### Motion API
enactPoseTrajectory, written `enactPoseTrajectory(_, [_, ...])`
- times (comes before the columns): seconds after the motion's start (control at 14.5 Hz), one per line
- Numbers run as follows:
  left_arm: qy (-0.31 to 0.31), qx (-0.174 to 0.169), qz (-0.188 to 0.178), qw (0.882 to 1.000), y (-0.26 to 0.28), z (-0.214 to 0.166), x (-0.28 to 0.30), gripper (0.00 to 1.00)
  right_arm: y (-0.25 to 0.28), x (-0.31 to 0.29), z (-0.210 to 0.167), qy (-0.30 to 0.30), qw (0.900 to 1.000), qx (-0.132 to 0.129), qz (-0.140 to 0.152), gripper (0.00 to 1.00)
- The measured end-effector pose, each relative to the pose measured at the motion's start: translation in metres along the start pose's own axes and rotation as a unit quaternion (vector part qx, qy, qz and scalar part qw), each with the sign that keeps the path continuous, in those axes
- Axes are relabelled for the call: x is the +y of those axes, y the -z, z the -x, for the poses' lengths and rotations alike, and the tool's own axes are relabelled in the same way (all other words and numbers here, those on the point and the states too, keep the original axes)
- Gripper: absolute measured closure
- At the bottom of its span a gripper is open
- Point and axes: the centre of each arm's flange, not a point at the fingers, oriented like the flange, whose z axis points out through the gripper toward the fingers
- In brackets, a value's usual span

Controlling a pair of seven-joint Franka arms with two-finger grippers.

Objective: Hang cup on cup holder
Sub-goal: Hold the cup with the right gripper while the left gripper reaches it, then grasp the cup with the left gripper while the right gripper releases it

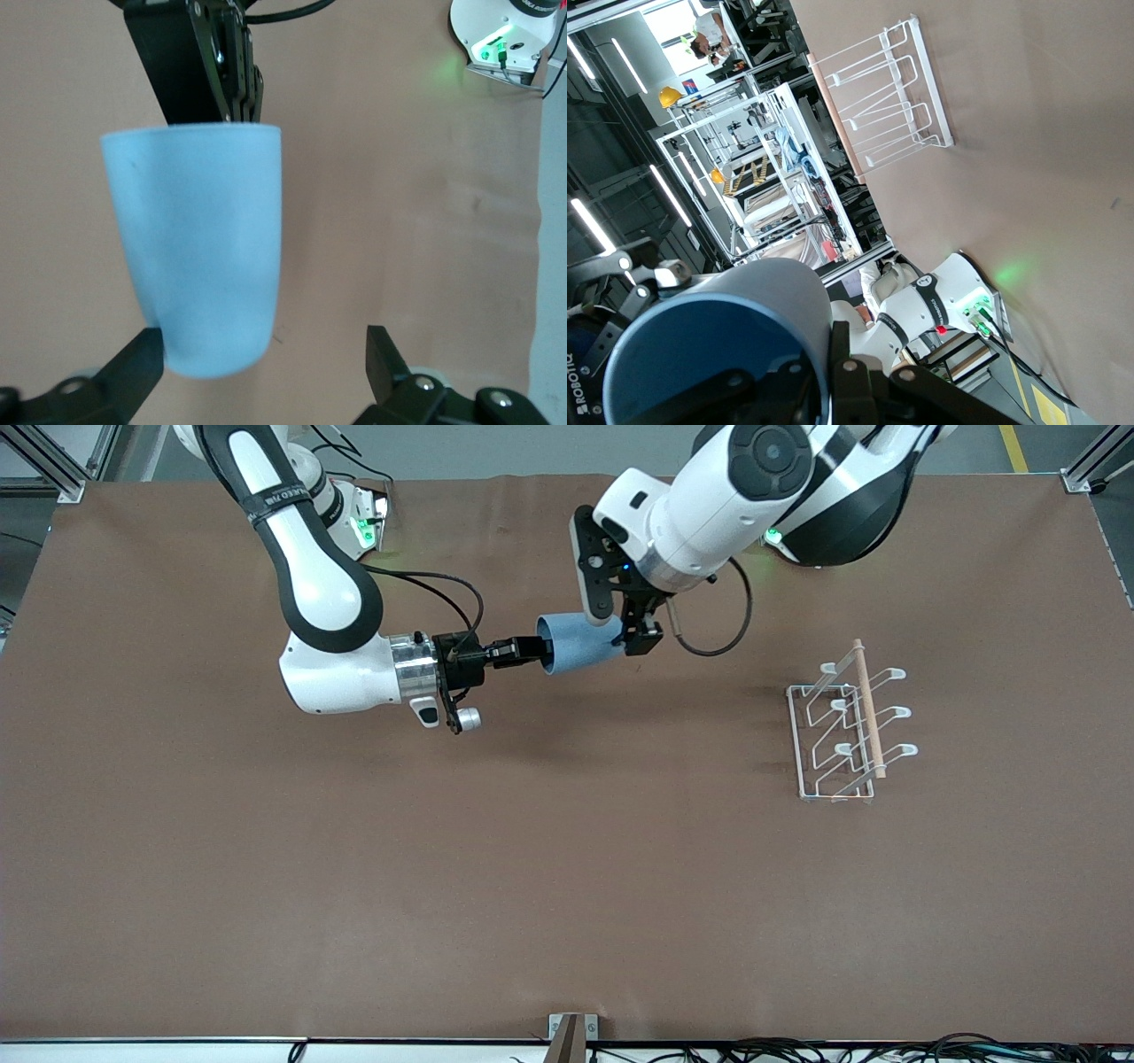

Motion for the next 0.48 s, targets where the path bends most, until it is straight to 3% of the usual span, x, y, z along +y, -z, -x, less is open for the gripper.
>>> enactPoseTrajectory(0.48, [0.005, 0.03, -0.008, 0.999, -0.03, -0.015, -0.017, 0.0, 0.001, 0.006, -0.001, -0.005, 1.0, 0.001, 0.001, 0.95])
